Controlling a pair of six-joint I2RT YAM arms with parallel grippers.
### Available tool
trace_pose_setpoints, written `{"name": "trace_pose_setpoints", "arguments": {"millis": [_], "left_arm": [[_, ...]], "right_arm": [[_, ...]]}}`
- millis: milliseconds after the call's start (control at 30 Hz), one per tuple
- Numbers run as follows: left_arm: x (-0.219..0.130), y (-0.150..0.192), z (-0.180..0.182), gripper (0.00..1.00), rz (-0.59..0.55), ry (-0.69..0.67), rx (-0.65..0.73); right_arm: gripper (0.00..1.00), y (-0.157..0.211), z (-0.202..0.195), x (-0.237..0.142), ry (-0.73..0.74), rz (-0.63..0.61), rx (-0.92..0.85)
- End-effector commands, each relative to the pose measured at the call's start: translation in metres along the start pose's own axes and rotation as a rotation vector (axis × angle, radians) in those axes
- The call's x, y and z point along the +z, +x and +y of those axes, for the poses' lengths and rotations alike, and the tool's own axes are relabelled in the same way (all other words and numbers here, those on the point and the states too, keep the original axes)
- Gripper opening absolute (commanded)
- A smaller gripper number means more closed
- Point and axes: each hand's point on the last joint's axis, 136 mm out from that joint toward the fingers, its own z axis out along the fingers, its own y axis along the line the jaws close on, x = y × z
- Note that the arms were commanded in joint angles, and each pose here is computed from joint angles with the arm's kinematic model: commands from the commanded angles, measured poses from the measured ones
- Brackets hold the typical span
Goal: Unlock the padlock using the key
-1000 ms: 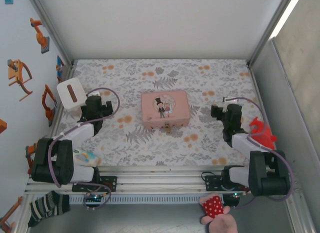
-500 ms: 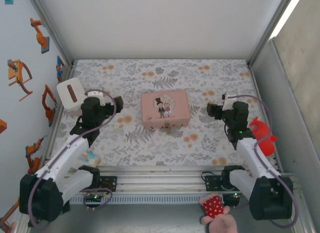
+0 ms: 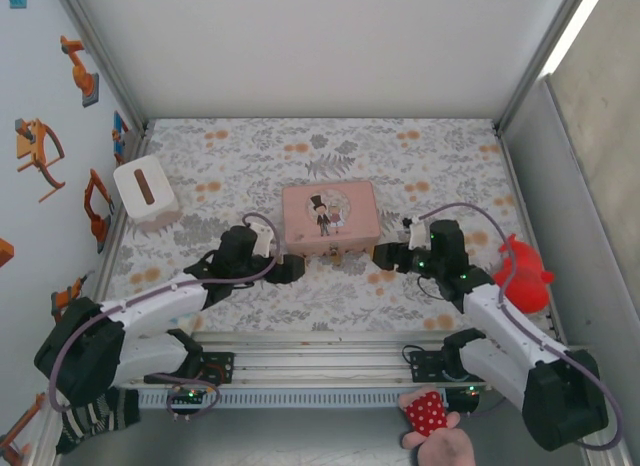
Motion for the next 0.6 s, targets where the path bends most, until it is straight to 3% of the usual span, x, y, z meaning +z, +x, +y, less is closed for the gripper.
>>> {"name": "trace_pose_setpoints", "arguments": {"millis": [0, 233, 567], "left_arm": [[0.004, -0.014, -0.023, 0.86, -0.018, 0.075, -0.002], [0.0, -0.015, -0.023, 0.86, -0.047, 0.062, -0.014], [-0.006, -0.012, -0.017, 0.86, -0.064, 0.036, -0.042]], "right_arm": [[0.56, 0.008, -0.004, 0.019, 0.002, 0.022, 0.062], [0.44, 0.014, 0.001, 0.054, -0.012, 0.07, -0.043], [0.5, 0.014, 0.021, 0.09, -0.1, 0.005, -0.187]]}}
